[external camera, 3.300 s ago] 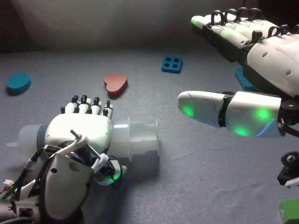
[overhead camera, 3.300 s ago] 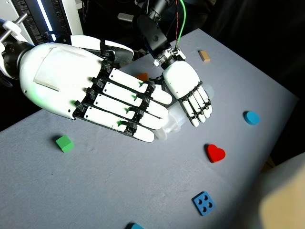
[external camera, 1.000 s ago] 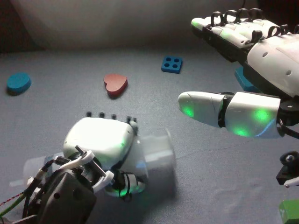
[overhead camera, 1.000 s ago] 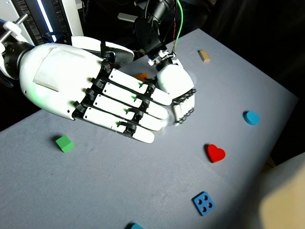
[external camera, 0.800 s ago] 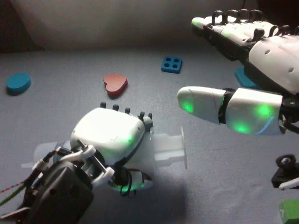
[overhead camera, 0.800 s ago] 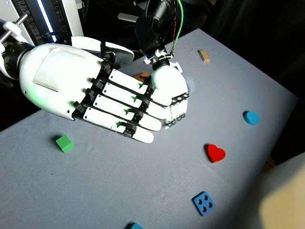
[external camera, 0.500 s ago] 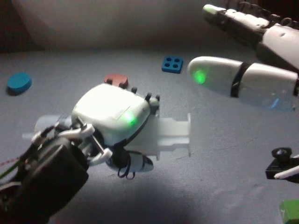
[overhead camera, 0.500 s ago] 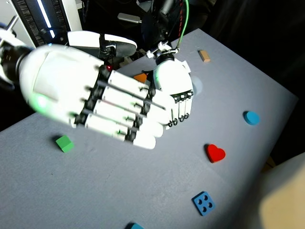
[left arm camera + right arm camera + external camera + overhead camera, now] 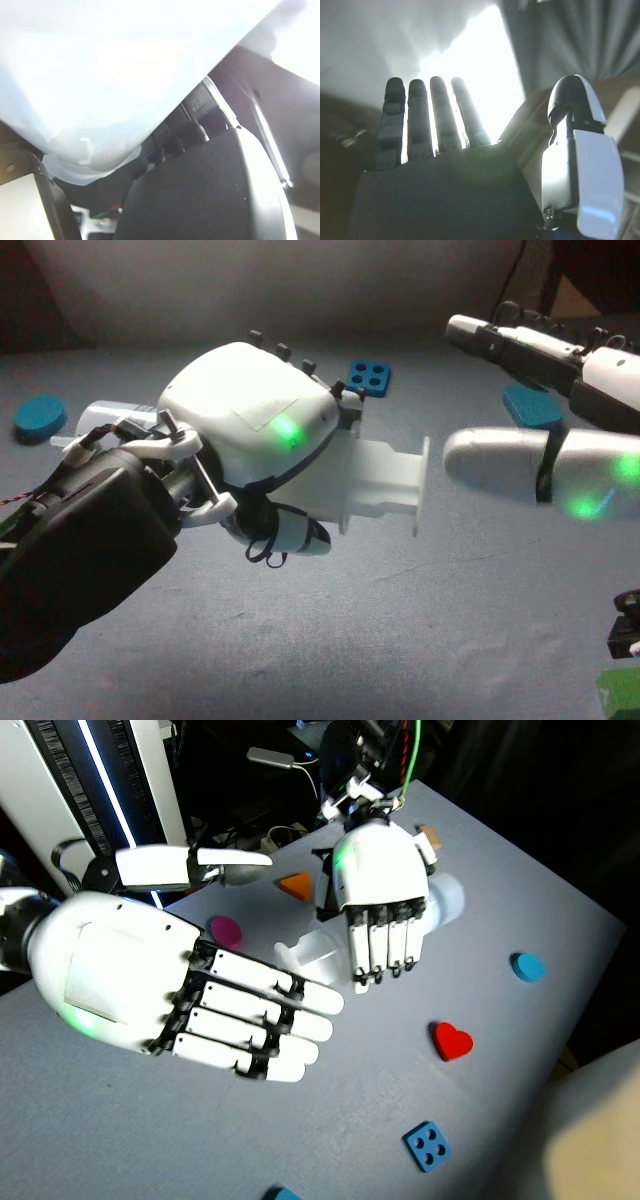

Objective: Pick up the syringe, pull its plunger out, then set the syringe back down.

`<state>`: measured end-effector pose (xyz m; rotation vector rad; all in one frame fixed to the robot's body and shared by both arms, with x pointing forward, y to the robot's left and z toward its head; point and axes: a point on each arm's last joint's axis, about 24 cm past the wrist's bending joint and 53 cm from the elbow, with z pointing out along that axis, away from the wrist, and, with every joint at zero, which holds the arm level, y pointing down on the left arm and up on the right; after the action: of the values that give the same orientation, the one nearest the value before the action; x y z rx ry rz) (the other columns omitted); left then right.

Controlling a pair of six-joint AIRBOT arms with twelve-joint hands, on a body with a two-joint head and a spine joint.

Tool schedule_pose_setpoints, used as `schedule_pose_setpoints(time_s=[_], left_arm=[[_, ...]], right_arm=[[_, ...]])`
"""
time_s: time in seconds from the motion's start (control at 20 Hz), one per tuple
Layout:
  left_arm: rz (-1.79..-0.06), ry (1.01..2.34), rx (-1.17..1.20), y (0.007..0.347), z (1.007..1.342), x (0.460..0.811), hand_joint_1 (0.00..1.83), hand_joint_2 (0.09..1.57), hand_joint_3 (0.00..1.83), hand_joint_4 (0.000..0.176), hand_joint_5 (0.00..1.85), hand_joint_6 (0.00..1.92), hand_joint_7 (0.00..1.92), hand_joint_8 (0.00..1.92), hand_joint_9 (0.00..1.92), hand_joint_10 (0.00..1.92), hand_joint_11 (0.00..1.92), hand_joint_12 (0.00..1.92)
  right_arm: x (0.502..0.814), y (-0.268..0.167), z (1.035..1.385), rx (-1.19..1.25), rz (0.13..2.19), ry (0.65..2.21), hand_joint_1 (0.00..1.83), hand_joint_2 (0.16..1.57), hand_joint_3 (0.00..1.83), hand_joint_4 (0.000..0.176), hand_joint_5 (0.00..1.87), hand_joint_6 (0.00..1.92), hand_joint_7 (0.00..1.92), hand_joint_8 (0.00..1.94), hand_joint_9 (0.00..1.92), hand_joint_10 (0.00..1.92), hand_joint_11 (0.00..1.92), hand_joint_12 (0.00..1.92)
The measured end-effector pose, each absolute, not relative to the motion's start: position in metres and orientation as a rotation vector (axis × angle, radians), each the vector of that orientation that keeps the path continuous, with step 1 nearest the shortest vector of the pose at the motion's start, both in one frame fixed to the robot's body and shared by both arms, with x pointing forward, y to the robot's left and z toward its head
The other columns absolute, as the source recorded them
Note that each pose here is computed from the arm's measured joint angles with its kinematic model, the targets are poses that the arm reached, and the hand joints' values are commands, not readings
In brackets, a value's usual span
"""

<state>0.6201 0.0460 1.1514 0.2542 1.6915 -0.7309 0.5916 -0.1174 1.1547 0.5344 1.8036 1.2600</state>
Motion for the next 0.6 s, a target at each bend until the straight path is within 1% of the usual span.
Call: schedule_pose_setpoints(time_s=[0.05, 0.1, 0.15, 0.3, 0.4, 0.5, 0.6], left_arm=[[-0.733, 1.696, 0.265, 0.044, 1.151, 0.619, 1.39, 1.09, 0.00, 0.000, 0.93, 0.89, 1.06, 0.83, 1.00, 1.20, 1.06, 1.10], [-0.736, 1.701, 0.272, 0.043, 1.150, 0.619, 1.39, 1.09, 0.00, 0.000, 0.94, 0.86, 1.08, 0.82, 0.99, 1.20, 1.05, 1.10], [-0.737, 1.712, 0.274, 0.043, 1.149, 0.619, 1.39, 1.09, 0.00, 0.000, 0.92, 0.86, 1.07, 0.84, 0.98, 1.21, 1.04, 1.09], [-0.732, 1.708, 0.269, 0.043, 1.154, 0.622, 1.39, 1.10, 0.00, 0.000, 0.88, 0.90, 1.05, 0.89, 0.96, 1.24, 1.04, 1.09], [-0.729, 1.713, 0.246, 0.046, 1.154, 0.625, 1.39, 1.10, 0.00, 0.000, 0.91, 0.86, 1.05, 0.88, 0.97, 1.23, 1.04, 1.11], [-0.731, 1.725, 0.231, 0.047, 1.152, 0.625, 1.39, 1.09, 0.00, 0.000, 0.94, 0.83, 1.06, 0.87, 0.98, 1.22, 1.03, 1.12], [-0.724, 1.726, 0.226, 0.049, 1.152, 0.627, 1.39, 1.09, 0.00, 0.000, 0.96, 0.81, 1.08, 0.84, 0.97, 1.22, 1.03, 1.14]], right_arm=[[0.592, -0.118, 1.154, 0.525, 1.263, 1.807, 0.74, 0.98, 0.00, 0.000, 0.05, 0.00, 0.07, 0.01, 0.05, 0.01, 0.00, 0.31], [0.592, -0.119, 1.153, 0.510, 1.263, 1.813, 0.82, 0.97, 0.00, 0.000, 0.07, 0.00, 0.10, 0.00, 0.10, 0.01, 0.00, 0.40], [0.592, -0.119, 1.152, 0.481, 1.262, 1.821, 0.85, 0.97, 0.00, 0.000, 0.10, 0.01, 0.15, 0.01, 0.14, 0.01, 0.00, 0.49], [0.593, -0.118, 1.147, 0.496, 1.275, 1.825, 0.94, 0.96, 0.00, 0.000, 0.17, 0.01, 0.22, 0.01, 0.20, 0.01, 0.00, 0.59], [0.591, -0.117, 1.143, 0.497, 1.274, 1.836, 0.97, 0.94, 0.00, 0.000, 0.19, 0.01, 0.25, 0.01, 0.22, 0.01, 0.00, 0.56], [0.590, -0.116, 1.137, 0.503, 1.268, 1.859, 1.01, 0.92, 0.00, 0.000, 0.24, 0.01, 0.30, 0.01, 0.25, 0.01, 0.00, 0.61], [0.588, -0.113, 1.134, 0.501, 1.275, 1.862, 1.03, 0.91, 0.00, 0.000, 0.22, 0.00, 0.28, 0.00, 0.24, 0.00, 0.00, 0.60]])
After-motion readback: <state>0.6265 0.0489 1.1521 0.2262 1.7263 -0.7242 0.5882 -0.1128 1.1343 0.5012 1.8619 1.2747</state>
